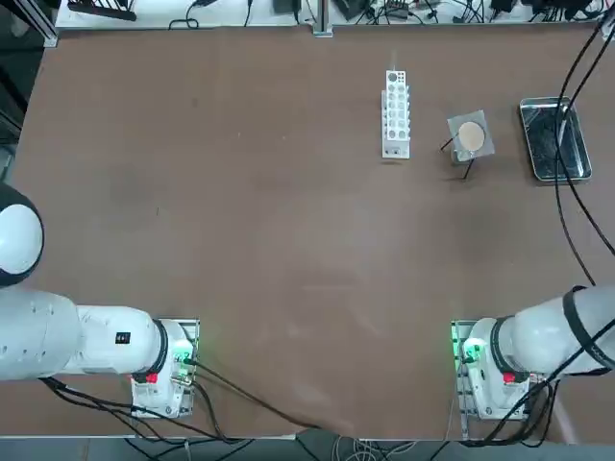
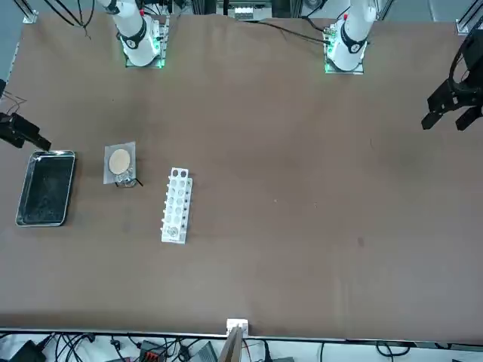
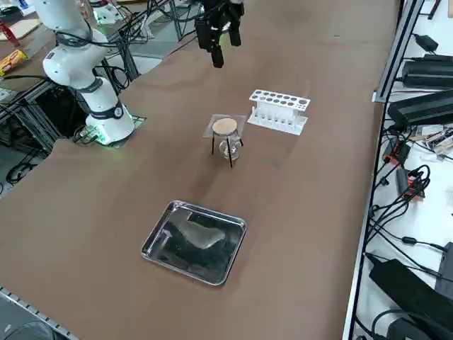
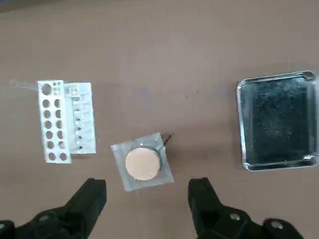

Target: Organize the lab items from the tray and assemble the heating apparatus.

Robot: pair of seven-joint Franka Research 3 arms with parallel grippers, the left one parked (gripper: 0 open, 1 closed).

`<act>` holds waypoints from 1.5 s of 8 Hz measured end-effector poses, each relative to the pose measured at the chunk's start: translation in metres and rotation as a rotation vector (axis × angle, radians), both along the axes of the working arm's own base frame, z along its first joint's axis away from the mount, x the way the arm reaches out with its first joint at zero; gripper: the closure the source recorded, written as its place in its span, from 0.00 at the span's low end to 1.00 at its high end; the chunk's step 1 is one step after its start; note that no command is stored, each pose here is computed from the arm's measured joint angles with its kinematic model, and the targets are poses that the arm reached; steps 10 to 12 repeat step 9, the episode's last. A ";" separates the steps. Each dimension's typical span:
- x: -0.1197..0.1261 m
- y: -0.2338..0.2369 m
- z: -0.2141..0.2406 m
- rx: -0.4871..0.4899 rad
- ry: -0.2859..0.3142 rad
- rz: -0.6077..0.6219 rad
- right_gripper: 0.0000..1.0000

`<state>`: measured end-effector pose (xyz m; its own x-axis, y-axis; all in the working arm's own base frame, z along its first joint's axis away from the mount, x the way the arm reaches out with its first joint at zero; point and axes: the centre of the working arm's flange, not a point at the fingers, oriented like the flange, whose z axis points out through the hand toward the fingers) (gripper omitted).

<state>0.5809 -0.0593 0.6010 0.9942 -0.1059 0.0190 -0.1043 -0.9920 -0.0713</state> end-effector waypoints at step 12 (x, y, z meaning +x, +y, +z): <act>-0.040 0.041 -0.001 -0.090 0.002 0.124 0.00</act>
